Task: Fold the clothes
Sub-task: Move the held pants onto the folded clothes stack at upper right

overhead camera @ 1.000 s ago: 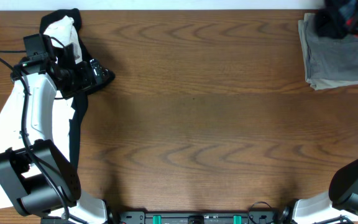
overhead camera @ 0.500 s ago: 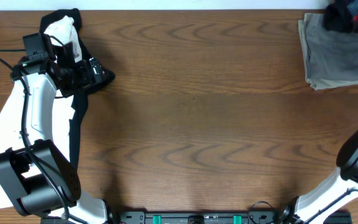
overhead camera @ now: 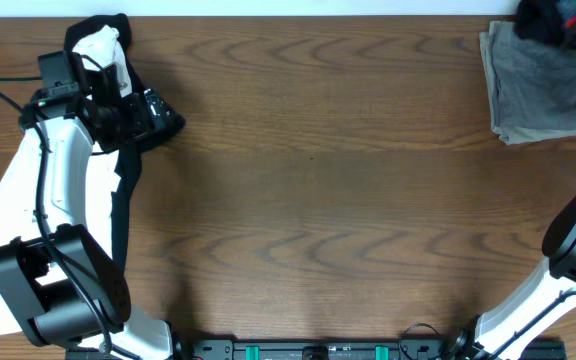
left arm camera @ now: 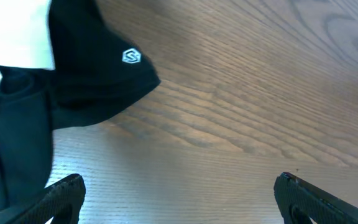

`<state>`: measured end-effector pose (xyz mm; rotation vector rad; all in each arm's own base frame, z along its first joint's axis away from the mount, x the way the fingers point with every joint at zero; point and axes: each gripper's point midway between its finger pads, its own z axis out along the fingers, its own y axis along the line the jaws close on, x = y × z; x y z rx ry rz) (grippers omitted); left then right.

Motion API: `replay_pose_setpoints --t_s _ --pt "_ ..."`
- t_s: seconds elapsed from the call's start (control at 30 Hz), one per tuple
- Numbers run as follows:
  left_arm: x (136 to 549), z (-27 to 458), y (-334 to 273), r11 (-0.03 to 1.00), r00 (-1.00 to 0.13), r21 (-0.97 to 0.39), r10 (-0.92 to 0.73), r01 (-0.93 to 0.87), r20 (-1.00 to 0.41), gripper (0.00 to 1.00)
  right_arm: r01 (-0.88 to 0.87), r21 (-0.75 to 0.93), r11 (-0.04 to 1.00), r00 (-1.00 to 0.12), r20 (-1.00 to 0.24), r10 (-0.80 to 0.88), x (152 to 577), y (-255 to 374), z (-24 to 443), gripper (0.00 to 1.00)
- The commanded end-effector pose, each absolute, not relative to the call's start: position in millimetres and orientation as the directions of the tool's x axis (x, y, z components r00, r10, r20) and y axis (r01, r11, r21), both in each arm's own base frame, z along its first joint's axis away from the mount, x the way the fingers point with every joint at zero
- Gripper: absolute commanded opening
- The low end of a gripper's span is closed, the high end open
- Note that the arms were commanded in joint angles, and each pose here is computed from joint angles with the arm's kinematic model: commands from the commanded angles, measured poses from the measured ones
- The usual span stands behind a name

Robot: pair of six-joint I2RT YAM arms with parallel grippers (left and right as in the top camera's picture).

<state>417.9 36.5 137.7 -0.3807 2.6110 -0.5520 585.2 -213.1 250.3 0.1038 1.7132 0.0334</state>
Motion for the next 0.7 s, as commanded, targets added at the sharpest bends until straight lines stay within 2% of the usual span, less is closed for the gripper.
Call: replay_pose_setpoints --t_s 0.0,0.23,0.47,0.5,0.57,0.67 --pt "421 135 26 0.88 -0.873 -0.447 -0.336 -0.158 -0.354 0.98 0.071 0.114 0.991 -0.188 -0.974 0.126 587 -224 230 0.01" --pt "422 135 19 0.883 -0.877 -0.447 -0.321 -0.141 -0.356 0.98 0.15 0.211 0.966 -0.373 -0.893 0.253 556 -246 181 0.01" --pt "422 135 19 0.883 -0.877 -0.447 -0.321 -0.141 -0.356 0.98 0.276 0.38 0.883 -0.563 -0.68 0.469 493 -256 133 0.02" --pt "422 135 19 0.883 -0.877 -0.447 -0.321 -0.141 -0.356 0.98 0.305 0.396 0.866 -0.585 -0.64 0.499 483 -257 125 0.06" --pt "422 135 19 0.883 -0.878 -0.447 -0.321 -0.141 -0.356 0.98 0.37 0.431 0.823 -0.61 -0.555 0.565 463 -259 111 0.31" --pt "422 135 19 0.883 -0.878 -0.447 -0.321 -0.141 -0.357 0.98 0.436 0.458 0.775 -0.619 -0.472 0.628 442 -262 100 0.49"
